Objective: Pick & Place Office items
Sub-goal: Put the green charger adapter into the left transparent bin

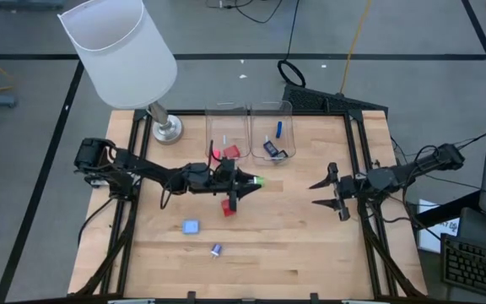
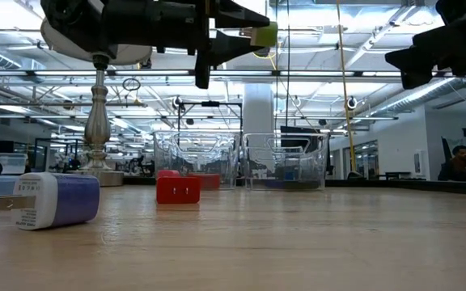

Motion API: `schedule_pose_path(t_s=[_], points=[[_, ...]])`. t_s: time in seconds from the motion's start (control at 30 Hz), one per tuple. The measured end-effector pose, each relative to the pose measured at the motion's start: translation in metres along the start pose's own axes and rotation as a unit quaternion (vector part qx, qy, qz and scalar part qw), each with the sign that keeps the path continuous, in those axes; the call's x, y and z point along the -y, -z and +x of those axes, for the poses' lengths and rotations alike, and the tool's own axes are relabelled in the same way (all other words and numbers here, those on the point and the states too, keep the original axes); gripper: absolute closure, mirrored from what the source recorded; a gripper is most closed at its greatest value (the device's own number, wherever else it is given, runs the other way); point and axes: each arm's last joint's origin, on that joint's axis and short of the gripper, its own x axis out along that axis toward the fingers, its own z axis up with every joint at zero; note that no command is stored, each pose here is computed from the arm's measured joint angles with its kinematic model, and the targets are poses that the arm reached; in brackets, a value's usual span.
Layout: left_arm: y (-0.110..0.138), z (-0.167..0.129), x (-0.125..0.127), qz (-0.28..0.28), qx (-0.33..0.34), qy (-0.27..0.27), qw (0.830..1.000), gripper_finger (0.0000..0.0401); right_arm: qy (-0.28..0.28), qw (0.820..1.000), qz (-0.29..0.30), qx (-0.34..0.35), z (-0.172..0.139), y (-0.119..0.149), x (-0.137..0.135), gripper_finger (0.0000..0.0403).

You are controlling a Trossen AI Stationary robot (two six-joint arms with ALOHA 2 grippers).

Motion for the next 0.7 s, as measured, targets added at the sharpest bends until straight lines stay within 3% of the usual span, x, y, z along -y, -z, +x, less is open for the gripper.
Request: schedule_pose_path(t_s=[0.7], points=[[0.000,0.000,0.000,-0.001,-0.001,0.000,1.000,0.0266,0.047,0.998,0.012,0.051,-0.014,0.016,0.011,0.0194]])
